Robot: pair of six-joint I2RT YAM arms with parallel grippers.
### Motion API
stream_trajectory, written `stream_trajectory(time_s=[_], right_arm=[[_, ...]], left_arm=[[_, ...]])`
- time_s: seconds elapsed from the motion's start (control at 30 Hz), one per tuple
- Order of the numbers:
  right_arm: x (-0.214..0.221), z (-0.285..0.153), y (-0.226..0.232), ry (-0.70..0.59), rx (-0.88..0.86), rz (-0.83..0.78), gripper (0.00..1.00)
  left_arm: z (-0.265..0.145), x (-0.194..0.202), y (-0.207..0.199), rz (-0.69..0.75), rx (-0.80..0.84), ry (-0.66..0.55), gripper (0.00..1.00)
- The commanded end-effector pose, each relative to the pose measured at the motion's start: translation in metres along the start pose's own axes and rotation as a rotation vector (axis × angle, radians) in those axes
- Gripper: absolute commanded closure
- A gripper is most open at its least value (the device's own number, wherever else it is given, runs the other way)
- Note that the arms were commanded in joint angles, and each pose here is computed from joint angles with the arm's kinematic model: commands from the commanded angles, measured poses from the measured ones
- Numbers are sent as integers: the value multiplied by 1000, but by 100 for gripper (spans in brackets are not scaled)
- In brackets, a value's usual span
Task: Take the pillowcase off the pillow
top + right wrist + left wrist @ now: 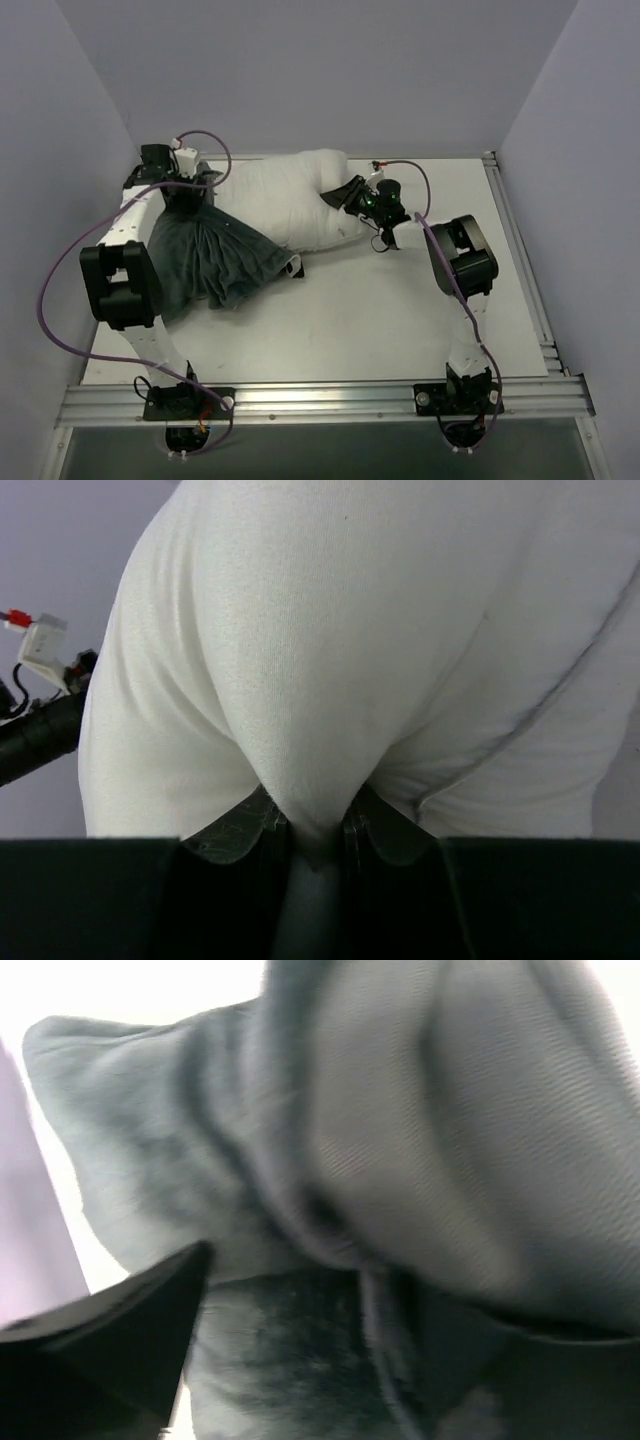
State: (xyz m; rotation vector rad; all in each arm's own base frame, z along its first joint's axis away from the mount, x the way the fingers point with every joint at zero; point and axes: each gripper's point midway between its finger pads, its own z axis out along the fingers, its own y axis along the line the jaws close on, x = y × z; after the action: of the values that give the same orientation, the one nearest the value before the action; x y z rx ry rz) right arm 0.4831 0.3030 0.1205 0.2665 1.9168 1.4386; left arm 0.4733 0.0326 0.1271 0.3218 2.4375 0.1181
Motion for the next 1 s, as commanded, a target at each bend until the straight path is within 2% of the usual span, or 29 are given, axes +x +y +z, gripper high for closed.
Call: stream_trajectory(time_s=[0.0, 0.1, 0.13, 0.27, 0.37, 0.47, 0.53, 0.6, 0.67, 0.77, 0.87, 0.97], right_arm=[[34, -19, 29, 157, 27, -40, 100], [16, -38, 22, 133, 85, -62, 100], [13, -42, 20, 132, 97, -75, 100], [4, -50, 16, 157, 128, -119, 100], [-2, -50, 15, 185, 168, -164, 100], [-6, -49, 16, 201, 193, -189, 100], [-8, -48, 19, 208, 203, -198, 100], [-9, -50, 20, 207, 211, -197, 100], [-12, -52, 19, 195, 224, -197, 100], [-11, -52, 17, 202, 233, -190, 100], [-9, -52, 18, 209, 239, -189, 100], [-12, -54, 19, 199, 243, -190, 100]], left_arm=[[-58, -14, -27, -146, 286, -52, 6], [-106, -5, 5, -166, 265, -46, 6], [-119, 9, 2, -170, 292, 6, 6], [-132, 73, 8, -165, 318, 172, 6], [-150, 113, 14, -180, 342, 198, 6], [-178, 144, 24, -130, 337, 218, 6], [-193, 166, 22, -32, 343, 271, 6], [-199, 199, 18, 50, 350, 369, 6], [-213, 208, 22, 65, 309, 358, 6], [-228, 204, 30, 81, 289, 278, 6], [-230, 233, 9, 119, 411, 371, 6], [-218, 276, 1, 146, 419, 486, 6]])
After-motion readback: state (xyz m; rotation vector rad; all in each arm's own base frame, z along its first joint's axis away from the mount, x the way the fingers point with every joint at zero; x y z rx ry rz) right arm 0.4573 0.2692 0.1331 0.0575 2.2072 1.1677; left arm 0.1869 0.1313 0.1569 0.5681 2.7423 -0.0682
